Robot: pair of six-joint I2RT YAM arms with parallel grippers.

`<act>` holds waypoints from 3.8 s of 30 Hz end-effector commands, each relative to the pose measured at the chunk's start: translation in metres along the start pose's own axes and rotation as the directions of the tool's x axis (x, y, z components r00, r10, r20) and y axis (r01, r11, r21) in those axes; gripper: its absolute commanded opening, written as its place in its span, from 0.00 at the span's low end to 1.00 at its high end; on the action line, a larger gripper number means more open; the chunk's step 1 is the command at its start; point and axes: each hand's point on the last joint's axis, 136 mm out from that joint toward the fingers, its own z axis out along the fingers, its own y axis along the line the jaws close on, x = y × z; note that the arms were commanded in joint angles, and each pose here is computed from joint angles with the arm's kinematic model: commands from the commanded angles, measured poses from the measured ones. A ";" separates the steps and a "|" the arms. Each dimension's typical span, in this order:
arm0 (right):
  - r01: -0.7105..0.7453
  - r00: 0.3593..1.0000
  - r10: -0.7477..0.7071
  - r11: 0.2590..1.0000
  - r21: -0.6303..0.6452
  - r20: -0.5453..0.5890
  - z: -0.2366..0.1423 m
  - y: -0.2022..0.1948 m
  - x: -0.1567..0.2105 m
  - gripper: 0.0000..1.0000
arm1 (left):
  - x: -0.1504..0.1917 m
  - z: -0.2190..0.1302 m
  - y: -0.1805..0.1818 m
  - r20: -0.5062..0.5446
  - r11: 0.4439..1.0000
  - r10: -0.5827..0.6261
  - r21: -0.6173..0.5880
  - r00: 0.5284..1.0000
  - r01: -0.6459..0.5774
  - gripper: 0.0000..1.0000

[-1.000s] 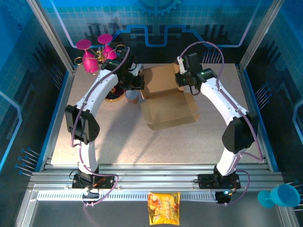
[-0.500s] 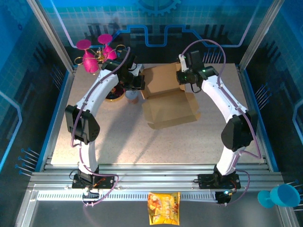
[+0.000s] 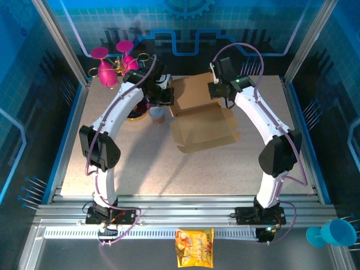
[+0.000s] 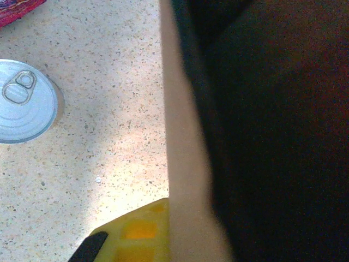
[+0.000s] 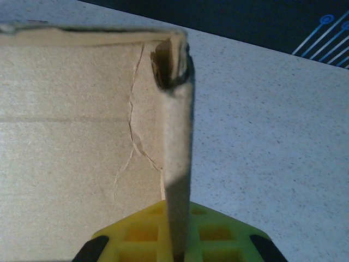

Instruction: Fold the paper box

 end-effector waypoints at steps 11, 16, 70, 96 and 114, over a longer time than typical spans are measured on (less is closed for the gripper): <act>0.017 0.979 0.052 0.944 0.329 -0.198 -0.004 -0.039 0.026 0.00 | 0.000 0.000 0.024 0.010 0.978 -0.125 -0.168 0.992 0.125 0.00; 0.017 0.979 0.053 0.940 0.340 -0.195 -0.005 -0.035 0.026 0.00 | 0.001 0.001 0.023 -0.003 0.978 -0.131 -0.163 0.991 0.129 0.00; 0.003 0.973 0.056 0.967 0.256 -0.225 0.007 -0.040 0.024 0.00 | 0.010 0.000 0.022 -0.083 0.980 -0.157 -0.138 0.984 0.145 0.00; -0.088 0.978 0.081 0.996 -0.027 -0.193 -0.010 0.001 0.014 0.03 | 0.014 0.007 0.023 -0.080 0.976 -0.177 -0.140 0.981 0.165 0.00; -0.169 0.968 0.135 0.974 -0.150 -0.211 0.010 -0.002 0.005 0.29 | 0.014 0.003 0.013 -0.150 0.978 -0.203 -0.073 0.968 0.194 0.00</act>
